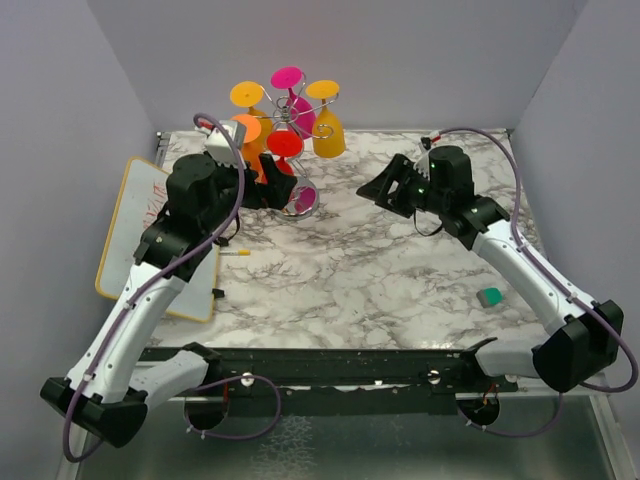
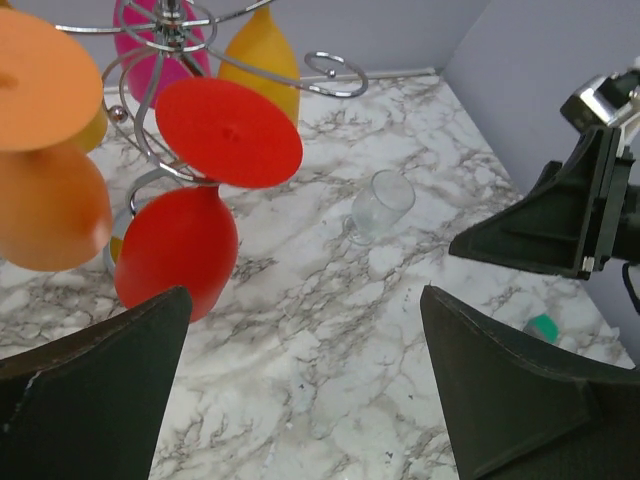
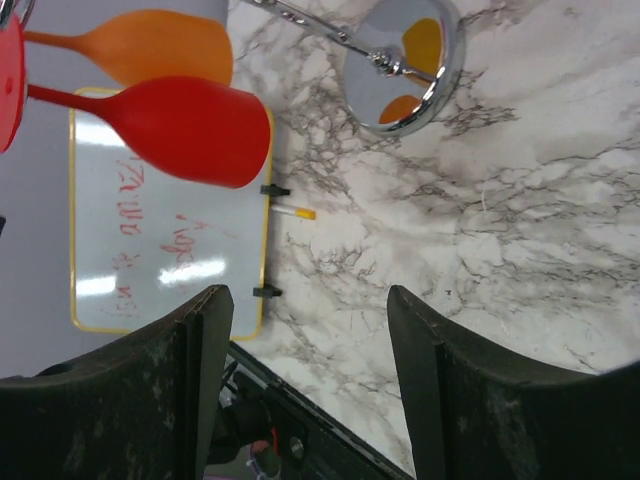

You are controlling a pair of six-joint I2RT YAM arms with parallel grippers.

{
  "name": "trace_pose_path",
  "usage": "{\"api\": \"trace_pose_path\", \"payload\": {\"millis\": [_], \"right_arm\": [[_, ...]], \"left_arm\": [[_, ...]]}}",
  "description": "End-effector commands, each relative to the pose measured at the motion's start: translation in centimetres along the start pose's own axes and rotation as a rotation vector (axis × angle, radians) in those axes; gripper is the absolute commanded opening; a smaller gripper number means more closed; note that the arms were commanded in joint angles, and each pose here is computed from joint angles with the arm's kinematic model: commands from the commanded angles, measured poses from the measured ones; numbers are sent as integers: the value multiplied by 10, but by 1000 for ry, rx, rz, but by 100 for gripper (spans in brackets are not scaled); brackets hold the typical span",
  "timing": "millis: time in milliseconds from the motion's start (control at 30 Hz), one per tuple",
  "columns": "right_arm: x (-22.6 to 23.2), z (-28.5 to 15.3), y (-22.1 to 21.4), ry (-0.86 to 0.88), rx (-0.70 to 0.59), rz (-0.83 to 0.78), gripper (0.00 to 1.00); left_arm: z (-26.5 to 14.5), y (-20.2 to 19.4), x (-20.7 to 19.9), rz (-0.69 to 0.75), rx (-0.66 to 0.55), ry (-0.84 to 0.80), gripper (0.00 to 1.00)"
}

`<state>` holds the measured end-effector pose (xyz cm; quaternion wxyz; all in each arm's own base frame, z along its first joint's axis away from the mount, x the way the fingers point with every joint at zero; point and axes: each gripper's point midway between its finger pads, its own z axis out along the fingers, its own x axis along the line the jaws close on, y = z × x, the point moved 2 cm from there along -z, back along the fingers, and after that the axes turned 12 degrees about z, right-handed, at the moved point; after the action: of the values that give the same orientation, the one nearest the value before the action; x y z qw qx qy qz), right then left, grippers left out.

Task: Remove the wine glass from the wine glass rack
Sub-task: Pick up the wine glass from the wine rack.

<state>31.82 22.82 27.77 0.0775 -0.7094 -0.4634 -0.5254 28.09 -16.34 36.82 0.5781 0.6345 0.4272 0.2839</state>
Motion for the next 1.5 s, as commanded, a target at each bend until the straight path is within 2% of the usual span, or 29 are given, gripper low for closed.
{"api": "trace_pose_path", "payload": {"millis": [0,200,467,600,800,1200,1467], "right_arm": [[31,-14,-11,212,58,3,69],[60,-11,-22,422,159,19,69],[56,4,-25,413,219,-4,69],[55,7,-27,426,231,6,69],[74,17,-23,491,248,43,67],[134,55,-1,504,54,97,67],[152,83,0,495,47,126,64]], "left_arm": [[9,9,-2,-55,68,-77,96],[28,32,15,-180,33,-80,86],[40,53,23,-298,-34,-106,65],[34,68,23,-289,-93,-104,64],[47,68,28,-253,-89,-105,63],[48,70,46,-150,-115,-10,65],[55,65,54,-132,-96,20,65]]}}
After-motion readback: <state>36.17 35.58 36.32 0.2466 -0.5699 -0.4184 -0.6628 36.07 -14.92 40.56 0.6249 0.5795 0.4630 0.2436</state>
